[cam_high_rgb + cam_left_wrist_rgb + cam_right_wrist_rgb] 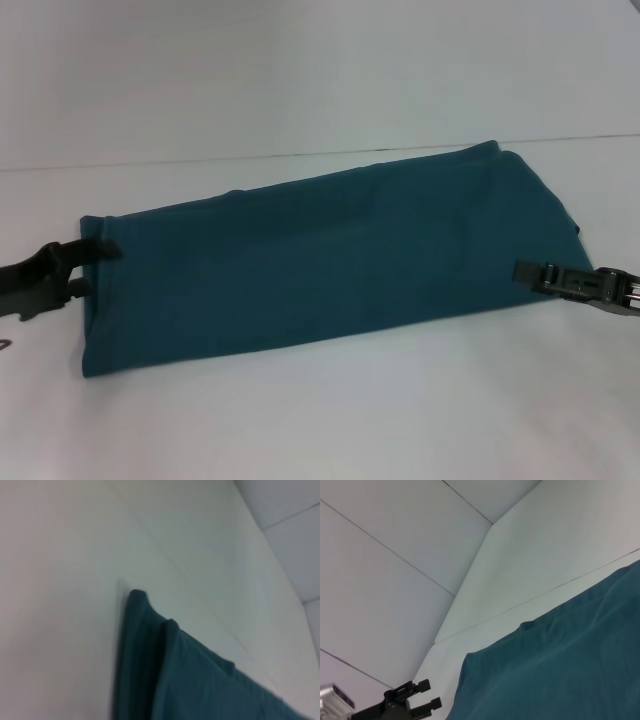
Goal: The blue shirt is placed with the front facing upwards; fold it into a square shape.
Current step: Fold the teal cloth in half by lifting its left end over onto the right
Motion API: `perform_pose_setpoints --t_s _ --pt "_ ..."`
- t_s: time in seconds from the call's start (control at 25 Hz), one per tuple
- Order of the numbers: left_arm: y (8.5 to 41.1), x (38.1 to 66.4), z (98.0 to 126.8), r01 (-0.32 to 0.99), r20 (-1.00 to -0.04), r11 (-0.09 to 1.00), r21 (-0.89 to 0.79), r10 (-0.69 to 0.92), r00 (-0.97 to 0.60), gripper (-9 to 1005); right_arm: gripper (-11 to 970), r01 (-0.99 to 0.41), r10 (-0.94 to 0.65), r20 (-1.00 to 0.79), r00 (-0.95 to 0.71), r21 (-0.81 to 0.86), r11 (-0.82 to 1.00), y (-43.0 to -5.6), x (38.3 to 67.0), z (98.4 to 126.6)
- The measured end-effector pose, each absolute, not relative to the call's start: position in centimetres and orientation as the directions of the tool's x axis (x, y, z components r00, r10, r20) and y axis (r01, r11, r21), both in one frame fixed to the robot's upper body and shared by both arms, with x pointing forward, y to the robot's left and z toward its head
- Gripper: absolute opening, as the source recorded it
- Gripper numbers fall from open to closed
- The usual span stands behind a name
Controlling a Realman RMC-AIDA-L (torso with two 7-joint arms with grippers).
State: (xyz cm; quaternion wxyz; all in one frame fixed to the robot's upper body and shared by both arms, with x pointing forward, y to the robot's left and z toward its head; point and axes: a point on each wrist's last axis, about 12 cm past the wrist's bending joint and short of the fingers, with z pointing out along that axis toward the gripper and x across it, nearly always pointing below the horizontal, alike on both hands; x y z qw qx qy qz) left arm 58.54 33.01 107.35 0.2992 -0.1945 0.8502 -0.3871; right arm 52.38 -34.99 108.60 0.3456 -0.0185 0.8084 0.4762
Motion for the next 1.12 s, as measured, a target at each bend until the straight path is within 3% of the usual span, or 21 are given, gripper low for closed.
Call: perform_pose_setpoints --t_s 0.2,0.28,0.64,1.12 --pt "33.5 59.4 109.2 0.131 -0.551 0.810 -0.571 -0.260 -0.793 794 896 -0.357 0.298 -0.579 -0.759 0.753 0.553 -35.2 52.4 108.6" --pt "33.4 59.4 109.3 0.146 -0.578 0.834 -0.533 -0.233 -0.782 794 896 -0.357 0.298 -0.579 -0.759 0.752 0.554 -35.2 52.5 108.6" --pt "32.9 59.3 107.3 -0.046 -0.493 0.799 -0.599 -0.414 -0.765 795 896 -0.355 0.301 -0.580 -0.757 0.751 0.556 -35.2 52.5 108.6" --pt "32.2 59.7 107.0 0.000 -0.556 0.846 -0.534 -0.351 -0.753 795 896 -0.351 0.305 -0.578 -0.757 0.753 0.557 -35.3 52.4 108.5"
